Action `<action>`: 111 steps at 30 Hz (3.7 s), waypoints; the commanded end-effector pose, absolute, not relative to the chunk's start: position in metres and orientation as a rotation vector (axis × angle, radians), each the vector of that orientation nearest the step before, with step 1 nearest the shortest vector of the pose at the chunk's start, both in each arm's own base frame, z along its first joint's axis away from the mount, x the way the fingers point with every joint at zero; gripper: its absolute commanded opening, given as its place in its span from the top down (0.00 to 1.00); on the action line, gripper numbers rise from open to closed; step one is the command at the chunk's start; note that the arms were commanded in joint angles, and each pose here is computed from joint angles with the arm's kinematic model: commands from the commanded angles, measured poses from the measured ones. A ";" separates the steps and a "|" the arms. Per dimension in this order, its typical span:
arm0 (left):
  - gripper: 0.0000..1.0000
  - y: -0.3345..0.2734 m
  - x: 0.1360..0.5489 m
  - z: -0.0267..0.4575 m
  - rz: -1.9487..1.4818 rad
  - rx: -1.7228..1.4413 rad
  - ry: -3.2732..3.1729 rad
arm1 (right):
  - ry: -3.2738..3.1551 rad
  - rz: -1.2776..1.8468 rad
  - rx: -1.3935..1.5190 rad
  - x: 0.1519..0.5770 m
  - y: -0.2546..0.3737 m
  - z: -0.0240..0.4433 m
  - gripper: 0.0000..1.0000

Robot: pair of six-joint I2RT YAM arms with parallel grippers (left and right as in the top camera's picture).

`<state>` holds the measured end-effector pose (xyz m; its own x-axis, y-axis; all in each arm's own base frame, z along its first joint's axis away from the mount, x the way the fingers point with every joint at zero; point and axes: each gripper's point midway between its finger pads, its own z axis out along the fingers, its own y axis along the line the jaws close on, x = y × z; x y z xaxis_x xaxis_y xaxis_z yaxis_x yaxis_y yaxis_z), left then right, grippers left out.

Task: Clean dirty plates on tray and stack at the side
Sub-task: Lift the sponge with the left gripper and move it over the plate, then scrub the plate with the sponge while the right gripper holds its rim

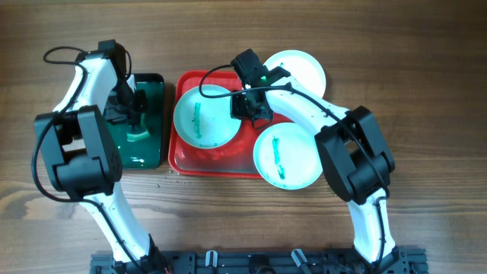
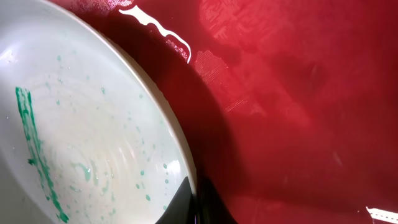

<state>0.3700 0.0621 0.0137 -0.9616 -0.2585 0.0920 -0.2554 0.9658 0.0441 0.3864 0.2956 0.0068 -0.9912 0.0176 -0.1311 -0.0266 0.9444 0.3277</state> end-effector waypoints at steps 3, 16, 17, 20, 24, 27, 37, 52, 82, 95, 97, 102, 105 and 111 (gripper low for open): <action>0.96 0.037 0.399 0.112 0.224 0.342 -3.294 | 2.966 0.586 -0.072 0.387 0.308 0.006 0.96; 0.96 -0.086 0.404 0.022 0.173 0.025 -3.279 | 2.984 0.631 -0.105 0.384 0.307 0.007 0.96; 0.96 -0.078 0.404 0.015 0.075 0.087 -3.276 | 2.984 0.631 -0.107 0.384 0.307 0.007 0.96; 0.96 -0.049 0.405 0.005 -0.202 0.286 -3.270 | 2.983 0.631 -0.106 0.385 0.307 0.007 0.96; 0.96 -0.040 0.408 0.008 -0.314 0.305 -3.284 | 2.984 0.630 -0.100 0.386 0.305 0.007 0.95; 0.96 -0.084 0.394 0.003 -0.032 -0.028 -3.237 | 2.980 0.633 -0.099 0.386 0.306 0.007 0.96; 0.96 -0.158 0.341 0.011 0.492 -0.269 -2.990 | 2.996 0.719 -0.011 0.396 0.289 0.007 0.96; 0.96 -0.146 0.349 0.007 0.378 -0.388 -3.037 | 2.995 0.712 -0.021 0.396 0.288 0.007 0.96; 0.96 -0.187 0.379 0.020 0.730 -0.470 -3.108 | 2.992 0.712 -0.052 0.394 0.290 0.007 0.96; 0.96 -0.058 0.391 0.009 -0.443 -0.279 -3.200 | 2.993 0.718 -0.057 0.394 0.291 0.007 0.96; 0.96 -0.066 0.414 0.011 -0.430 -0.269 -3.301 | 2.993 0.718 -0.057 0.394 0.291 0.007 0.96; 0.96 -0.123 0.443 0.015 -0.023 -0.270 -3.470 | 2.993 0.717 -0.057 0.394 0.291 0.007 0.96; 0.96 -0.183 0.429 0.021 0.527 -0.388 -3.372 | 2.993 0.716 -0.057 0.394 0.291 0.007 0.96; 0.96 -0.212 0.368 0.024 0.798 -0.637 -3.062 | 2.992 0.716 -0.058 0.394 0.291 0.007 0.96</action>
<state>0.4037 -0.1855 0.0223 -0.9441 0.2279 -0.2380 0.2944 0.9078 -0.2987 0.3922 0.2883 0.0085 -0.9973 -0.0110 -0.0730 -0.0422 0.8961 0.4419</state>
